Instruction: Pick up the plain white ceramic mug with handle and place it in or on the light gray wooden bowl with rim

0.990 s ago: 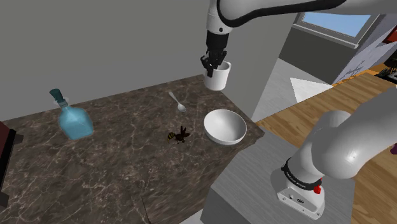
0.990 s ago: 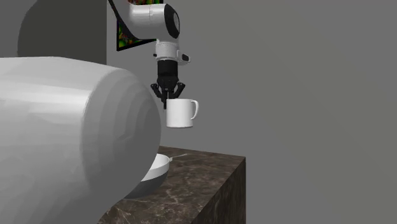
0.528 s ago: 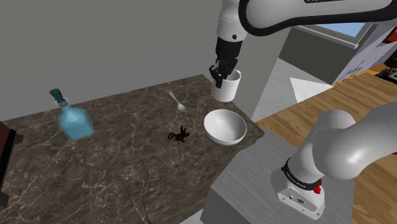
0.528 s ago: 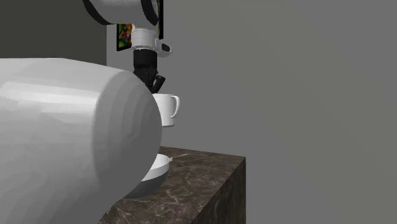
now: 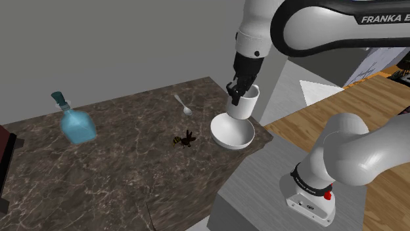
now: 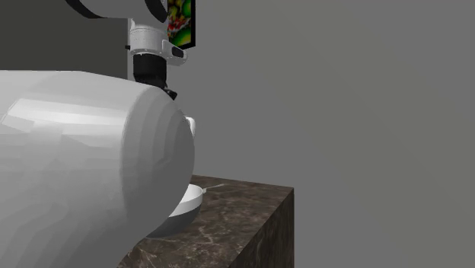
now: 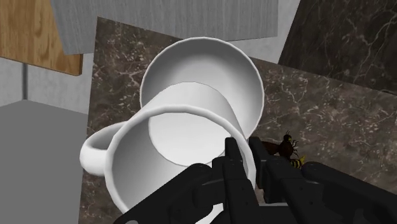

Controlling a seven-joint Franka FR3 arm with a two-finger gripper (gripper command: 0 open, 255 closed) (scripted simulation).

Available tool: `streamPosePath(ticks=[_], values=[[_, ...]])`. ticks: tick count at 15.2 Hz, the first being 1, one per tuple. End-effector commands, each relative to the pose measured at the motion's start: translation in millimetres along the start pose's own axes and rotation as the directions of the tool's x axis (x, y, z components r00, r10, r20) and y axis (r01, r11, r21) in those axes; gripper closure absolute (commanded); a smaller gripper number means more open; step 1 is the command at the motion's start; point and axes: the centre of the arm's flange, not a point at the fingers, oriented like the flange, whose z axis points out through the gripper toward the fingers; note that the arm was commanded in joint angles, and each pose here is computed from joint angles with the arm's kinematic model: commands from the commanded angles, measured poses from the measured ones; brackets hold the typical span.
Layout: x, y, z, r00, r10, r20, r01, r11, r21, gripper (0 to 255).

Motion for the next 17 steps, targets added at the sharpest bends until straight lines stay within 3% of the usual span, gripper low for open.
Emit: streamPosePath(ticks=[1,15,17], values=[[-1,0,10,1.000,0.000,-0.001,0.000,1.000,0.000,255],[-2,0,87,1.000,0.000,-0.001,0.000,1.000,0.000,255],[-2,0,87,1.000,0.000,-0.001,0.000,1.000,0.000,255]])
